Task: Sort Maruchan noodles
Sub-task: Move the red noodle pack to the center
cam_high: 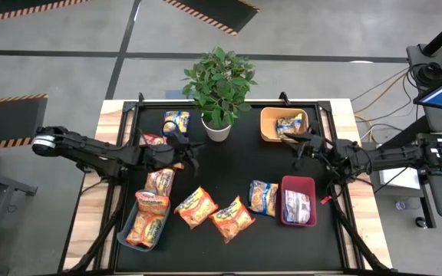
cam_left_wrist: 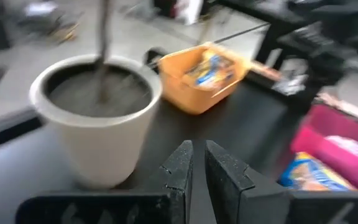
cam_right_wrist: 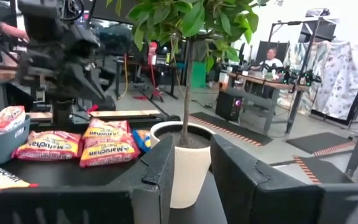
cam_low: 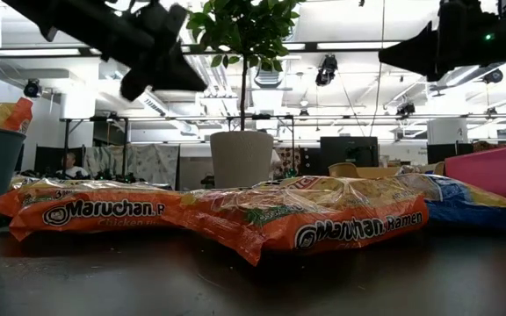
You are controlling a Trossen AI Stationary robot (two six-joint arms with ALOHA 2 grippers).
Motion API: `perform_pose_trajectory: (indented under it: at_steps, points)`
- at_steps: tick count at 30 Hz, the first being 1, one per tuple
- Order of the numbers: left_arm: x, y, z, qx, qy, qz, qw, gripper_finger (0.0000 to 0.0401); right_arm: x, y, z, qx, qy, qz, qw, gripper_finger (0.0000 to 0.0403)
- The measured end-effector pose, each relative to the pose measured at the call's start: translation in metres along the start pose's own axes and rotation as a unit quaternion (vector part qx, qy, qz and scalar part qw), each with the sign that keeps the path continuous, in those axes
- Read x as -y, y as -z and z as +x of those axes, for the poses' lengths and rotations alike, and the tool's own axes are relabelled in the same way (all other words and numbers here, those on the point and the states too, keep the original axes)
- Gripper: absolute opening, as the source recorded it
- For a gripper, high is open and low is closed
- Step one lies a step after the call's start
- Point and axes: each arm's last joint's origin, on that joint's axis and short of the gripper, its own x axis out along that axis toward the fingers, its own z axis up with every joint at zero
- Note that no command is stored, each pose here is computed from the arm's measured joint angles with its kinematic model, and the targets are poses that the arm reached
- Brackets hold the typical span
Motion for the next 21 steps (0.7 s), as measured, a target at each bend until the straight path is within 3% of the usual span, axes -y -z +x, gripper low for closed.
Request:
perform_pose_trajectory:
  at_steps: [8,14,17,21]
  points:
    - [-0.011,0.014,-0.003,-0.078,-0.077,-0.090,0.990,0.0024,0.000,0.000,0.000,-0.001,-0.001,0.008,1.000,0.0080]
    - [-0.019,0.024,-0.015,-0.230,-0.134,-0.172,0.948,0.0024,0.000,0.002,0.000,-0.009,-0.002,0.007,1.000,0.0082]
    - [-0.021,0.030,-0.016,-0.256,-0.169,-0.201,0.930,0.0024,0.000,0.002,0.000,-0.009,-0.002,0.002,1.000,0.0079]
    - [-0.022,0.040,-0.008,-0.269,-0.194,-0.193,0.924,0.0024,0.000,0.002,0.000,-0.009,-0.001,0.000,1.000,0.0074]
